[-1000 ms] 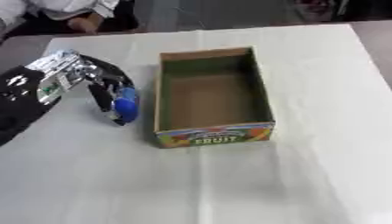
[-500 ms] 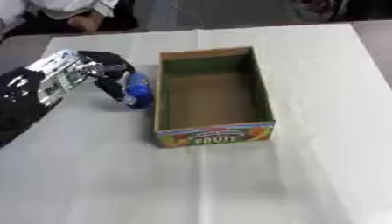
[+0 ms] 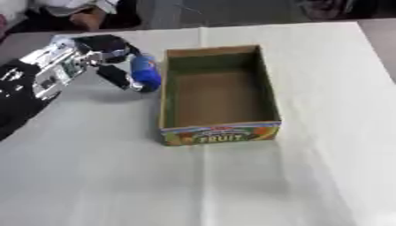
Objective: Pick up objects on the table and place them in the box.
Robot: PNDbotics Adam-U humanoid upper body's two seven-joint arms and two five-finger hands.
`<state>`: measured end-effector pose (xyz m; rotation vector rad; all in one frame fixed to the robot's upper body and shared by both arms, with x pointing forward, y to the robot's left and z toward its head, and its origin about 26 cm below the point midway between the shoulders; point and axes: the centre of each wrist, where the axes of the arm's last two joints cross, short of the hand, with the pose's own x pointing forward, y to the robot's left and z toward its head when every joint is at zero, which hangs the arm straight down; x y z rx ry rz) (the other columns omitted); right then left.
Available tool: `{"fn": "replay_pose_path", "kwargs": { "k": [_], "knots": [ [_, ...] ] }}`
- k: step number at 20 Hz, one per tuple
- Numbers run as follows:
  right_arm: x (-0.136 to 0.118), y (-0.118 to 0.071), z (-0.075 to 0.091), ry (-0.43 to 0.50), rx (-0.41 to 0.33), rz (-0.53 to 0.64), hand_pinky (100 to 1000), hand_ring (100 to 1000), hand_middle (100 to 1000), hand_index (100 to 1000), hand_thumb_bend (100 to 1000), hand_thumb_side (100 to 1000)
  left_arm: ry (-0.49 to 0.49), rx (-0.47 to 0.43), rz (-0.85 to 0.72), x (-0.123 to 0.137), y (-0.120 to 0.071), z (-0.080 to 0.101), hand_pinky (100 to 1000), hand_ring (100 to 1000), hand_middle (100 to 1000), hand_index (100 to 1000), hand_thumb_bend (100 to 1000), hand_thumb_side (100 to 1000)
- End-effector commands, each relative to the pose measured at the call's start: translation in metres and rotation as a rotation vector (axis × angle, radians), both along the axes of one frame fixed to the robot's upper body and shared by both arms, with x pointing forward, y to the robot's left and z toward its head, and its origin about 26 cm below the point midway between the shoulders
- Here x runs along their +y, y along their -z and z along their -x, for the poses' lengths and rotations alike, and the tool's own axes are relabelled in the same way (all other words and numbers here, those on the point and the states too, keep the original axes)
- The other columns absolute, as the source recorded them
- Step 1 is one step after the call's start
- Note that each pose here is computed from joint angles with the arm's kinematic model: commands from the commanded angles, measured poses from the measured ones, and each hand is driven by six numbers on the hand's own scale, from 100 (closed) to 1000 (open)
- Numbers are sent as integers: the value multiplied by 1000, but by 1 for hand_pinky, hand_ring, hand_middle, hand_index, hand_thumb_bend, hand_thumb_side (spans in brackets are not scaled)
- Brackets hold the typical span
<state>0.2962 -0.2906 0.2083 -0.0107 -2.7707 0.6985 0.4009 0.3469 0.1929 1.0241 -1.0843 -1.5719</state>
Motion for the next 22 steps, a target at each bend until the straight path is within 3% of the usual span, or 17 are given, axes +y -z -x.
{"fn": "replay_pose_path", "kwargs": {
  "k": [1,9,22],
  "knots": [
    [-3,-7,3,10,-21,19,228,513,502,600,100,885,-21,-73,-27,8,-36,6,100,100,100,303,100,765],
    [-4,-4,4,19,-17,25,231,513,502,601,100,886,30,-194,73,-9,-62,17,100,100,100,289,100,771],
    [-2,-6,3,10,-20,24,233,513,502,601,100,886,216,-231,128,-41,-67,14,100,100,100,293,100,783]
  ]
}}
